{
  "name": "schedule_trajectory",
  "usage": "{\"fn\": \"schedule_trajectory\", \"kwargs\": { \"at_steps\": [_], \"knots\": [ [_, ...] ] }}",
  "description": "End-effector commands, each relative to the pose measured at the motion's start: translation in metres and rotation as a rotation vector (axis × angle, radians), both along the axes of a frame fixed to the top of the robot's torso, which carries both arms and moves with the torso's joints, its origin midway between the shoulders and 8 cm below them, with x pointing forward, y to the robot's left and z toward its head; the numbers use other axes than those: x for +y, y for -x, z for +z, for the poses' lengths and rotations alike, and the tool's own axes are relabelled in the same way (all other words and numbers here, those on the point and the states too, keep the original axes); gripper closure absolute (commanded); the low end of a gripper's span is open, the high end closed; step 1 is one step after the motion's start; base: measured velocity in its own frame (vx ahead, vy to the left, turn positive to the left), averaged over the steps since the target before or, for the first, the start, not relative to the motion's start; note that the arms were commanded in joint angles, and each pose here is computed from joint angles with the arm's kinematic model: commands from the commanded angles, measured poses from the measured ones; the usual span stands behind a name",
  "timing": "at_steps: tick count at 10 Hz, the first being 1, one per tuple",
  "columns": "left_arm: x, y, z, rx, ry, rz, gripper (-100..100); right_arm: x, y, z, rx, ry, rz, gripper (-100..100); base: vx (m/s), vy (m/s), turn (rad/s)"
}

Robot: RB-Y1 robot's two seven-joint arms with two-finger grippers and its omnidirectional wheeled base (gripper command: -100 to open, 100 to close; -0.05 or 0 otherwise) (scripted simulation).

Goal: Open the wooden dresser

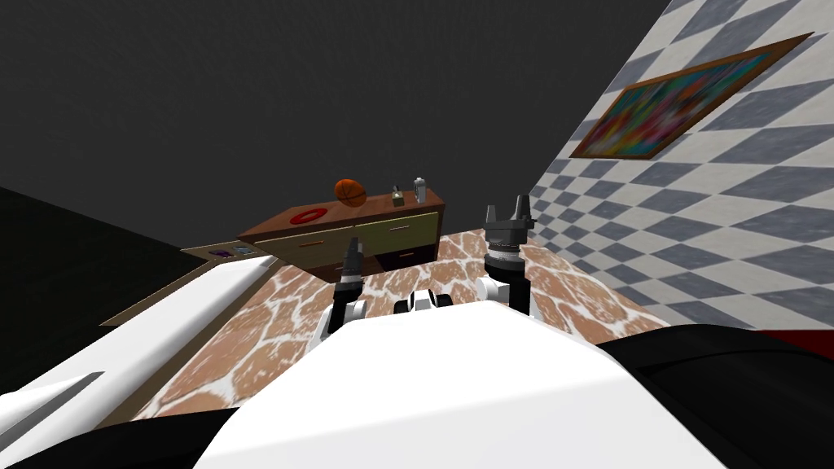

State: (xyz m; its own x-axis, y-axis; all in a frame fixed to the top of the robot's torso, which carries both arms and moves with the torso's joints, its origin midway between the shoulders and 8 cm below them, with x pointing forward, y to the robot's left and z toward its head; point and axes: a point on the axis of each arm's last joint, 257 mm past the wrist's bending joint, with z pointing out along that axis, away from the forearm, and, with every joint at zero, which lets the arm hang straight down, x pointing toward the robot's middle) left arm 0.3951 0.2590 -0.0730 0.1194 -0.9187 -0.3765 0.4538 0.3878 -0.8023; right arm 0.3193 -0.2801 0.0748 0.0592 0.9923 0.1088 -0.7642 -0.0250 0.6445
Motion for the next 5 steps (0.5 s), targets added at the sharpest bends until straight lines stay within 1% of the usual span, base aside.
{"fn": "schedule_trajectory", "kwargs": {
  "at_steps": [1, 4, 5],
  "knots": [
    [0.003, -0.008, -0.024, 0.041, -0.010, 0.002, -100, 0.000, 0.000, 0.000, 0.000, 0.000, 0.000, 0, 0.095, -0.031, -0.010],
    [0.009, -0.016, -0.052, 0.087, -0.017, 0.007, -100, 0.000, 0.000, 0.000, 0.000, 0.000, 0.000, 0, 0.105, -0.017, -0.009],
    [0.012, -0.019, -0.066, 0.111, -0.018, 0.011, -100, 0.000, 0.000, 0.000, 0.000, 0.000, 0.000, 0, 0.107, -0.009, -0.010]
  ]
}}
